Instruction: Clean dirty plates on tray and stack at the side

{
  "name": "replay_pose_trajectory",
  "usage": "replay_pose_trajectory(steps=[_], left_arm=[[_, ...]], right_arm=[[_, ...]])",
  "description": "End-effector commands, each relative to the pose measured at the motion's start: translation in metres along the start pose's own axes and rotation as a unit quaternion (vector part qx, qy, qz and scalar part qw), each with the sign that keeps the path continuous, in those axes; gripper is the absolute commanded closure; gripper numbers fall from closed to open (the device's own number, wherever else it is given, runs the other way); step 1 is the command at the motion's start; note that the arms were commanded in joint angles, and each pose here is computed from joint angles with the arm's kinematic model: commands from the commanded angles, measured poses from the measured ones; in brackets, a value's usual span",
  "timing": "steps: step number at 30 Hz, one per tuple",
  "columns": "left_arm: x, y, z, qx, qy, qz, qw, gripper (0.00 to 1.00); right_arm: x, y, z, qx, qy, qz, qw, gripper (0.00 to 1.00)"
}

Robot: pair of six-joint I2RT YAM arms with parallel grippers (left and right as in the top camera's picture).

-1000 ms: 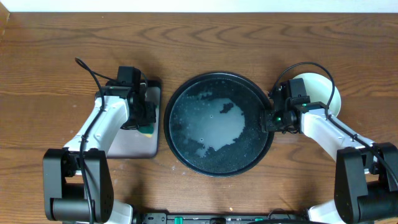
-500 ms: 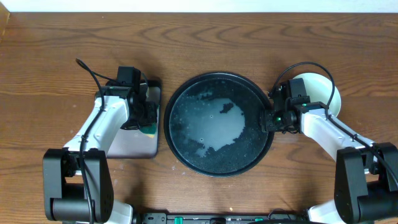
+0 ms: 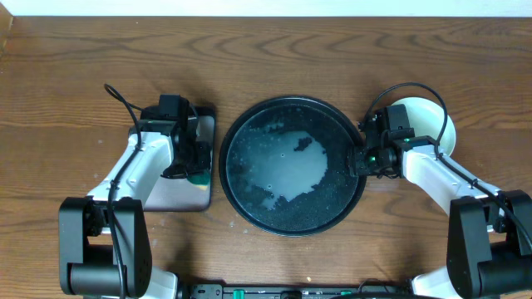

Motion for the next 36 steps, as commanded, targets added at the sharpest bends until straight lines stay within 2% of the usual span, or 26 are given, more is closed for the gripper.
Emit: replay_pose_trajectory(steps=[1, 17, 23, 28, 36], left_arm=[[-0.004, -0.002, 0.002, 0.008, -0.034, 0.004, 0.999, 0.93], [-0.024, -0.004, 0.004, 0.004, -0.058, 0.039, 0.998, 0.93], [-0.023, 0.000, 0.003, -0.012, -0.037, 0.043, 0.998, 0.92], [-0.022, 0.009, -0.013, -0.055, 0.000, 0.045, 0.997, 0.92], [-0.021, 0.014, -0.070, -0.172, 0.036, 0.045, 0.983, 0.93]], right_arm=[[0.002, -0.002, 0.001, 0.003, 0.005, -0.008, 1.000, 0.39], [0.002, -0.002, 0.001, 0.003, 0.006, -0.008, 1.000, 0.39], [0.002, -0.002, 0.001, 0.003, 0.005, -0.008, 1.000, 0.39], [0.002, -0.002, 0.002, 0.003, 0.005, -0.008, 1.000, 0.37], [0.000, 0.002, -0.001, -0.003, -0.019, -0.010, 1.000, 0.34]])
Point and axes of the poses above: each gripper's point midway between its finger pads, its own z axis out along the fingers, its own x axis along the line the jaws close on, y = z × x, the point moved 10 cm from there along -z, back along the fingers, and after that the axes turned 5 degrees about -z, right-handed, at the moved point
